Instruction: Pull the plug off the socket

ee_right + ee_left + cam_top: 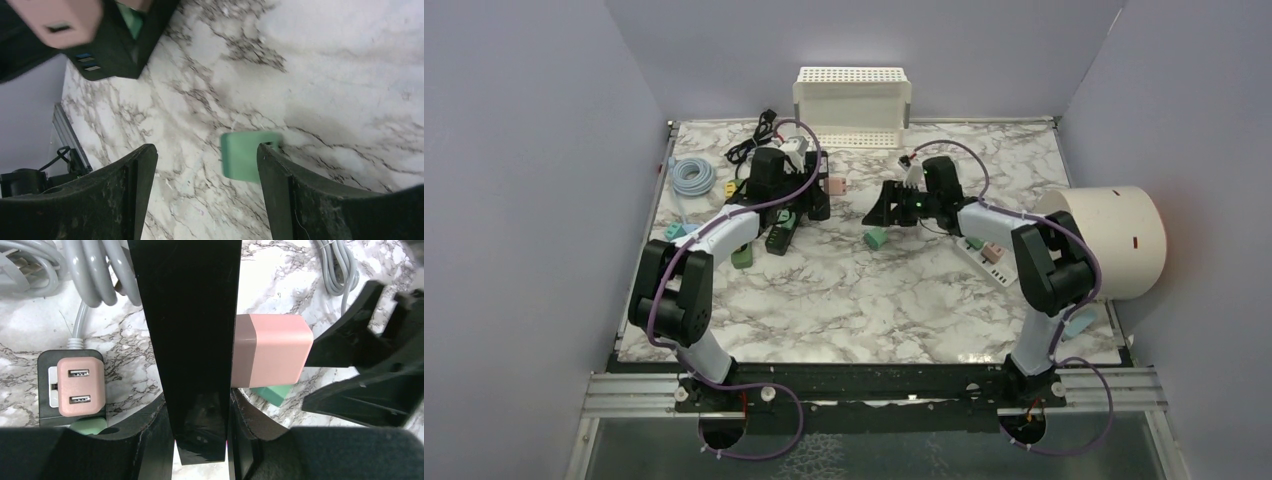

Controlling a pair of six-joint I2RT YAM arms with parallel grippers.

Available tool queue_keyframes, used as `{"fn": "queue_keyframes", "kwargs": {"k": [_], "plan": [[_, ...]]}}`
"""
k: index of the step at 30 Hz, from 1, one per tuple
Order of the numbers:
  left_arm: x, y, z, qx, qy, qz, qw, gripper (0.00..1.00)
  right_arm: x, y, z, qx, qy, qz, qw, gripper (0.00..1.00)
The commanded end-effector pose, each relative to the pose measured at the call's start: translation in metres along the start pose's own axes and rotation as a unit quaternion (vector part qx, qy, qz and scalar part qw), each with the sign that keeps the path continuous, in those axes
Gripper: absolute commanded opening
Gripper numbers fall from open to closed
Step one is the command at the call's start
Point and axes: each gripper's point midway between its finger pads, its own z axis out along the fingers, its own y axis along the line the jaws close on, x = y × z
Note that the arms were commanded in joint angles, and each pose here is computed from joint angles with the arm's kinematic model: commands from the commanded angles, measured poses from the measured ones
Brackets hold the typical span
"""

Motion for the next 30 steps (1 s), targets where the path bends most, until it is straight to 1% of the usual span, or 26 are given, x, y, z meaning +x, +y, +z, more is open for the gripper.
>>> {"fn": "queue_keyframes", "kwargs": {"k": [1,5,7,11,16,21,23,24,25,26,27,30], "plan": [[-0.045,-0.022,-0.012,0.025,-0.079,0.024,0.996,0.0,-0.051,0.042,-0.016,-0.031,-0.092,-0.085,0.992,0.78],[-0.045,-0.028,-0.012,0.036,-0.084,0.023,0.996,0.0,-0.067,0.052,-0.021,-0.038,-0.129,-0.098,0.986,0.78],[-0.046,-0.031,-0.012,0.042,-0.085,0.021,0.995,0.0,-0.074,0.063,-0.023,-0.062,-0.146,-0.11,0.981,0.78],[-0.046,-0.04,-0.014,0.055,-0.094,0.024,0.994,0.0,-0.077,0.077,-0.014,-0.092,-0.131,-0.117,0.98,0.77],[-0.043,-0.049,-0.016,0.069,-0.093,0.024,0.993,0.0,-0.076,0.094,-0.002,-0.12,-0.13,-0.133,0.975,0.75],[-0.038,-0.056,-0.017,0.076,-0.09,0.028,0.993,0.0,-0.074,0.105,0.017,-0.128,-0.125,-0.138,0.974,0.73],[-0.036,-0.06,-0.018,0.081,-0.091,0.032,0.992,0.0,-0.075,0.107,0.025,-0.127,-0.123,-0.136,0.975,0.7],[-0.036,-0.061,-0.018,0.082,-0.092,0.033,0.992,0.0,-0.075,0.107,0.028,-0.128,-0.123,-0.133,0.975,0.67],[-0.035,-0.062,-0.017,0.082,-0.09,0.033,0.992,0.0,-0.076,0.107,0.031,-0.129,-0.124,-0.13,0.975,0.62],[-0.034,-0.062,-0.017,0.082,-0.087,0.033,0.992,0.0,-0.077,0.107,0.032,-0.13,-0.125,-0.128,0.975,0.55],[-0.034,-0.062,-0.016,0.082,-0.085,0.034,0.992,0.0,-0.078,0.108,0.034,-0.13,-0.125,-0.128,0.975,0.45],[-0.034,-0.058,-0.014,0.071,-0.084,0.035,0.993,0.0,-0.081,0.105,0.035,-0.118,-0.123,-0.128,0.977,0.07]]}}
